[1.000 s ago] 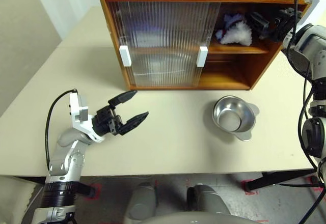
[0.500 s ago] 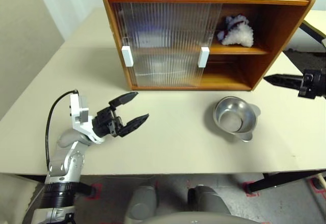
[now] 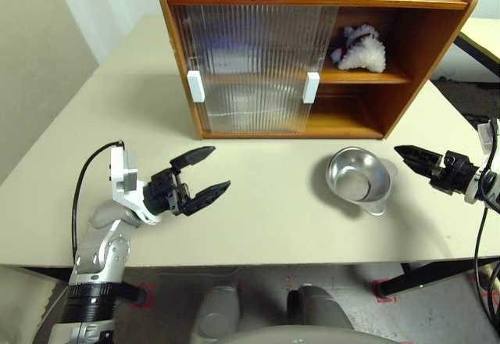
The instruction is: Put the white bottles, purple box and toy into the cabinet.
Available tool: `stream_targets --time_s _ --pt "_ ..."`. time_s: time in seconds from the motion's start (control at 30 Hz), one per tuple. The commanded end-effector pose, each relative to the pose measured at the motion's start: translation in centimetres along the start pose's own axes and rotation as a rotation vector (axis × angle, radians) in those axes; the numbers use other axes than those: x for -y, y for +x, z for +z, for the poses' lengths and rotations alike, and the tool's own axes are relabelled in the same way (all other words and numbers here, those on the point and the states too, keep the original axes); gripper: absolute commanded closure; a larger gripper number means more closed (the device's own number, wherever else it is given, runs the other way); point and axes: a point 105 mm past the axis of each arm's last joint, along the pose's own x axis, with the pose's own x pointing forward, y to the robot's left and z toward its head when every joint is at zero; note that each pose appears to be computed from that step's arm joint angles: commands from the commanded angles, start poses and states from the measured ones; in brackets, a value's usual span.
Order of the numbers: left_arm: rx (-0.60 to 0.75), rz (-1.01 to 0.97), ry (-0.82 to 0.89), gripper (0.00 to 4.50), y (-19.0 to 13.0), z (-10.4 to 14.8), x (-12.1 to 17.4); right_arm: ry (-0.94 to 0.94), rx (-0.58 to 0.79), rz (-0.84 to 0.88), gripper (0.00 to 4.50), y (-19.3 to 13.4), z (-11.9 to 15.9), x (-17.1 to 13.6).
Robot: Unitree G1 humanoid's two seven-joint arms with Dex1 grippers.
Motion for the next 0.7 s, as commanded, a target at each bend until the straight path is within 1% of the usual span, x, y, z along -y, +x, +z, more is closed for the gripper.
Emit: stream_targets --time_s 0.03,0.17,0.33,0.43,0.5,0.57,0.67,0.7 --pt "-0.009 -0.031 -0.011 0.0 0.4 -0.3 0.6 0.032 0.003 -0.002 0.05 0.2 -0.3 -0.1" --pt "-0.017 -0.028 -0.008 0.0 0.3 -0.5 0.6 0.018 -0.053 -0.042 0.05 0.5 -1.5 0.5" --pt "-0.013 -0.024 -0.006 0.0 0.3 -0.6 0.6 0.023 -0.049 -0.053 0.05 1.3 -1.9 0.8" --pt "-0.008 -0.022 -0.003 0.0 0.4 -0.5 0.6 0.036 -0.035 -0.025 0.05 1.9 -1.8 0.4" --pt "-0.005 -0.02 0.001 0.0 0.5 -0.5 0.5 0.04 -0.014 -0.012 0.43 2.4 -1.6 0.2" --pt "-0.003 -0.019 0.005 0.0 0.5 -0.5 0.5 0.039 -0.018 -0.004 0.97 2.5 -1.7 0.1" --pt "-0.001 -0.015 0.011 0.0 0.4 -0.4 0.5 0.043 -0.025 0.018 2.19 2.5 -1.8 -0.4" --pt "-0.001 -0.014 0.012 0.0 0.4 -0.4 0.5 0.043 -0.023 0.02 2.51 2.5 -1.8 -0.4"
